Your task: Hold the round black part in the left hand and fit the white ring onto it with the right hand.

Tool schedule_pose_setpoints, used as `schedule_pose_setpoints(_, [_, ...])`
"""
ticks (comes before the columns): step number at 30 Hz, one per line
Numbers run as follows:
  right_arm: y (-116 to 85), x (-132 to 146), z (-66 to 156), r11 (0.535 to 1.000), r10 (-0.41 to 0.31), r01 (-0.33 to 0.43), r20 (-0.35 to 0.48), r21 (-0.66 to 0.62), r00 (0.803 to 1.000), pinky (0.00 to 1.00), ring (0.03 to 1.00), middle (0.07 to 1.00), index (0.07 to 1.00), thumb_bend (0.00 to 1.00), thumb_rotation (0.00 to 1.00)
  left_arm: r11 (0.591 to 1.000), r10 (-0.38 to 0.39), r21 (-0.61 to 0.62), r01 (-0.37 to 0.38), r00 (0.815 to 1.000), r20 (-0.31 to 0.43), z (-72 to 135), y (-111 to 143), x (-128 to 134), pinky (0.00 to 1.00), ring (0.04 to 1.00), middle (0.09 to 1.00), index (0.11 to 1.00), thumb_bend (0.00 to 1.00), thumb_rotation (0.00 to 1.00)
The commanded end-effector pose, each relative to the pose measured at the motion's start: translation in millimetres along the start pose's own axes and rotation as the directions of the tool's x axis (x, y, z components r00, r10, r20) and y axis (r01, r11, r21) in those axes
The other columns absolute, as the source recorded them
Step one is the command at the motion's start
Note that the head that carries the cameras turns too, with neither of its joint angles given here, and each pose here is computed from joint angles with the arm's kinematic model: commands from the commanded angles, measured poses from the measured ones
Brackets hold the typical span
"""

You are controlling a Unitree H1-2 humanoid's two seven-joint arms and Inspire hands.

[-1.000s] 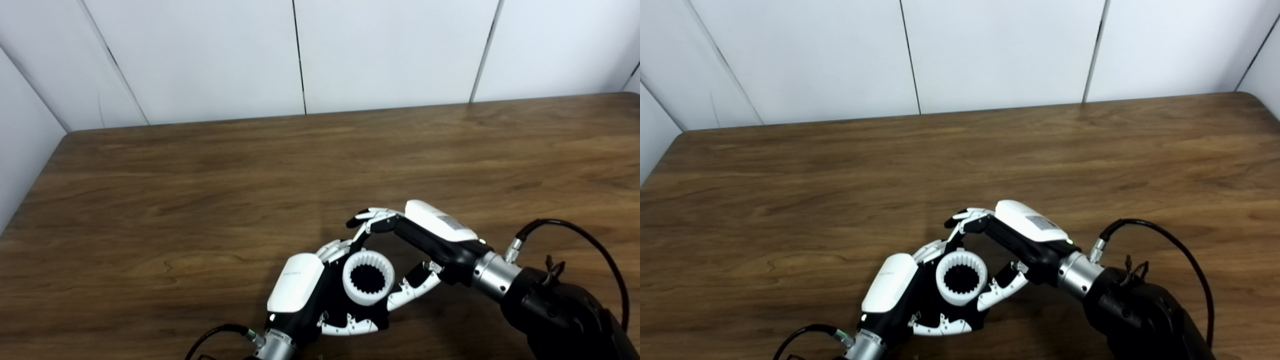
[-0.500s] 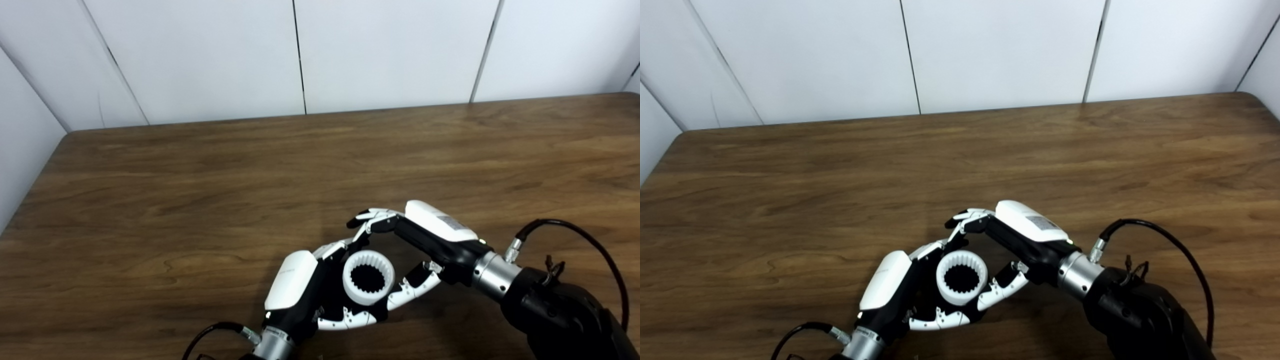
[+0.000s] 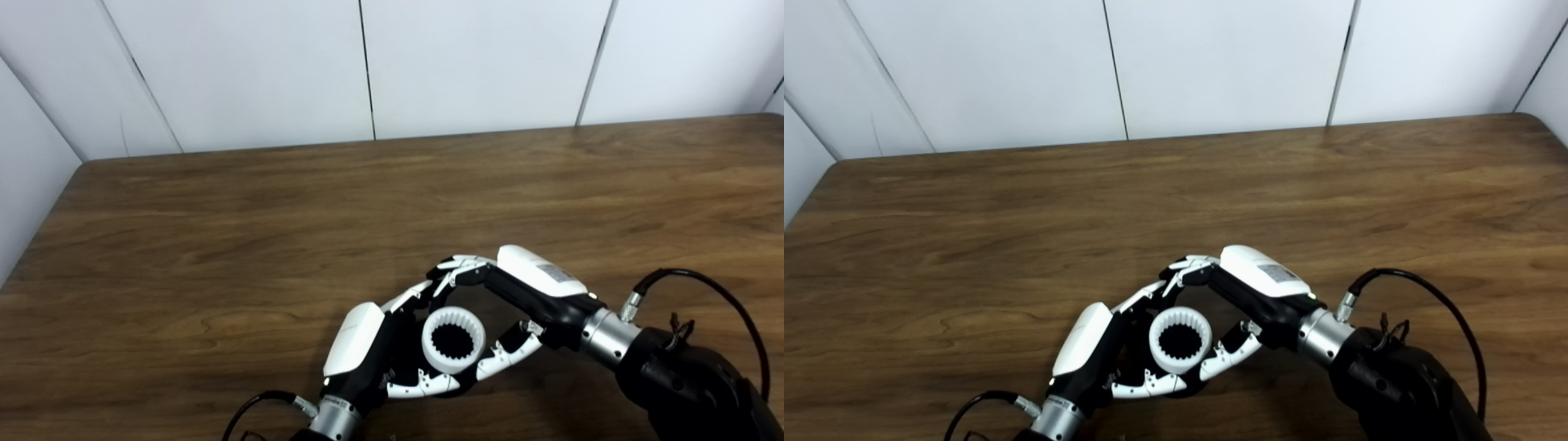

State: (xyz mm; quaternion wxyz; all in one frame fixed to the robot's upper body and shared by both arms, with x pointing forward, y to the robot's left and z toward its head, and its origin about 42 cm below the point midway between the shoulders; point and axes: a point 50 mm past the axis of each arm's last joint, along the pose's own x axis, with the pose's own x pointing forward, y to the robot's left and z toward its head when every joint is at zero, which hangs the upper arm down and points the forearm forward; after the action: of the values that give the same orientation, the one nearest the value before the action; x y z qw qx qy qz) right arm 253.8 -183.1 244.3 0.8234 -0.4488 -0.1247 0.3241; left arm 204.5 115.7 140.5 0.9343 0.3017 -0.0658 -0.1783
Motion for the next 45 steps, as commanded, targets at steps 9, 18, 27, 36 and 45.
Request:
schedule_pose_setpoints(9, [3.2, -2.3, -2.2, 0.996, -0.002, 0.005, 0.028, -0.089, 1.0, 0.82, 0.921, 0.845, 0.492, 0.52, 0.15, 0.99, -0.081, -0.119, 0.074, 0.995, -0.059, 6.6, -17.3, 0.0, 0.69, 0.802, 0.841, 0.897, 0.96, 0.44])
schedule_pose_setpoints(18, [8.3, -1.6, -7.9, 0.997, 0.012, -0.011, 0.016, -0.076, 1.0, 0.8, 0.921, 0.846, 0.492, 0.52, 0.15, 0.984, -0.104, -0.154, 0.095, 0.993, -0.054, 9.3, -15.5, 0.2, 0.69, 0.803, 0.85, 0.917, 1.0, 0.48])
schedule_pose_setpoints(27, [8.7, -1.1, -8.6, 0.997, 0.015, -0.014, 0.016, -0.074, 1.0, 0.8, 0.924, 0.847, 0.492, 0.52, 0.16, 0.986, -0.106, -0.133, 0.099, 0.993, -0.045, 11.5, -14.8, -0.3, 0.7, 0.813, 0.851, 0.922, 1.0, 0.48])
schedule_pose_setpoints(36, [-1.0, -0.7, -4.3, 0.996, -0.012, 0.014, 0.031, -0.083, 0.999, 0.8, 0.921, 0.845, 0.492, 0.52, 0.15, 0.988, -0.11, -0.118, 0.103, 0.993, -0.05, 9.2, -17.6, 3.1, 0.75, 0.857, 0.883, 0.913, 1.0, 0.46])
schedule_pose_setpoints(45, [-8.6, -2.7, 3.5, 0.994, -0.014, 0.019, 0.056, -0.103, 0.998, 0.79, 0.919, 0.842, 0.492, 0.52, 0.15, 0.987, -0.114, -0.117, 0.108, 0.992, -0.051, 7.6, -19.2, 6.5, 0.75, 0.855, 0.88, 0.911, 1.0, 0.44])
